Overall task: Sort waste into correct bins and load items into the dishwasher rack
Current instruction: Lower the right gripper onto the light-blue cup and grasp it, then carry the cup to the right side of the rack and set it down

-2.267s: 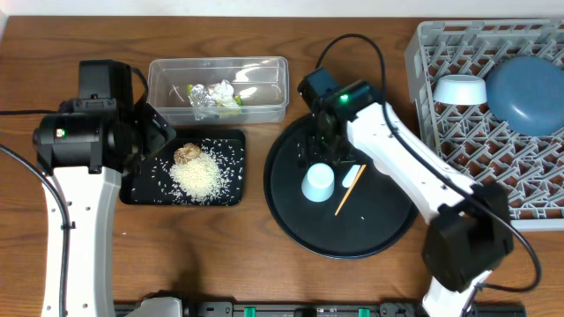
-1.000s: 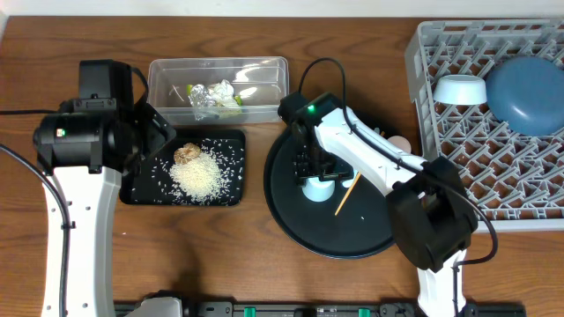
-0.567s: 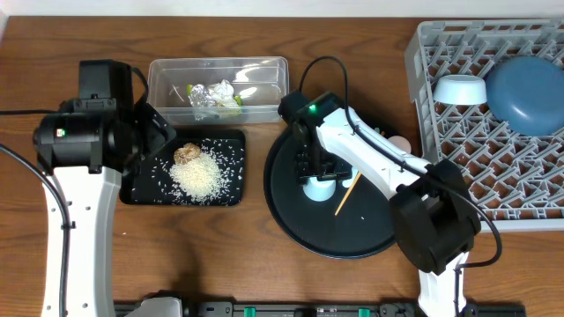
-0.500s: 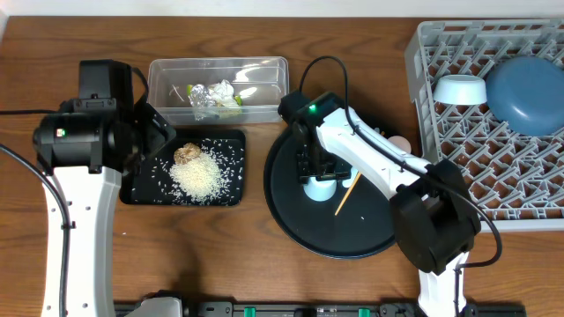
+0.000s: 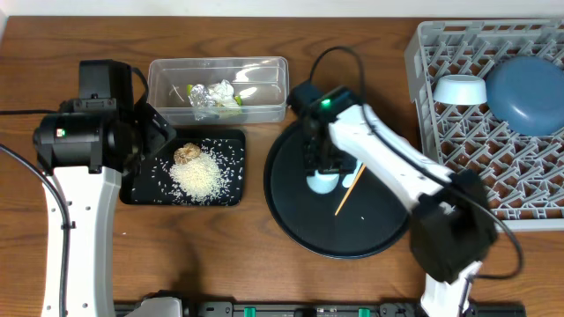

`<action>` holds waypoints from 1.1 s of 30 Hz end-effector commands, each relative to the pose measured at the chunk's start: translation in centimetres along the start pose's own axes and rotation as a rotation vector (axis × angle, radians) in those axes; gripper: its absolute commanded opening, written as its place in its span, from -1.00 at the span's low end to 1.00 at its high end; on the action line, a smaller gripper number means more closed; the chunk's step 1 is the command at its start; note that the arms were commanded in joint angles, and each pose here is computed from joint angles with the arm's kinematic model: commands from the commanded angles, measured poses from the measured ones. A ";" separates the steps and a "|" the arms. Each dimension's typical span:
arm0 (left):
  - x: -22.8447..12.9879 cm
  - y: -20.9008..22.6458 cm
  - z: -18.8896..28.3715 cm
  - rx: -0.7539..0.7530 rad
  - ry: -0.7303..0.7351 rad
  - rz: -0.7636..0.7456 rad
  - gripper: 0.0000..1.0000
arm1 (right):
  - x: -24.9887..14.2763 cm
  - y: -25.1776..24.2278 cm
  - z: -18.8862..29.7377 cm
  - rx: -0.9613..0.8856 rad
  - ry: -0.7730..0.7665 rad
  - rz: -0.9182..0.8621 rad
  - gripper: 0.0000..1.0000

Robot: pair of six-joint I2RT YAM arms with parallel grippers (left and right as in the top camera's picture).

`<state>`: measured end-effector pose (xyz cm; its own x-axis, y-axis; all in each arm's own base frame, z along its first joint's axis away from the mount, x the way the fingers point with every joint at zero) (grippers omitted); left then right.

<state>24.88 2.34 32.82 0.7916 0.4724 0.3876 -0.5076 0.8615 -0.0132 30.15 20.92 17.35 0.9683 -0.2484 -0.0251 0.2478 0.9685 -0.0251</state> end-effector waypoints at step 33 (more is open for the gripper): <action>0.3 0.1 0.0 0.013 -0.014 0.011 0.96 | 5.2 -38.6 13.3 0.077 -0.438 -0.923 0.10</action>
<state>25.02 2.34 32.86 0.7883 0.4722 0.3944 -0.5075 0.8615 -0.0172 26.97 -15.67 31.13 0.3923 -0.8612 0.3232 0.8601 0.4680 0.2030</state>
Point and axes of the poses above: each gripper's point midway between its finger pads, its own z axis back along the fingers, its own y axis along the line the jaws close on, x = y × z, the point moved 9 cm from there along z, back along the fingers, and after that the axes turned 15 degrees about -z, right-handed, at the moved point
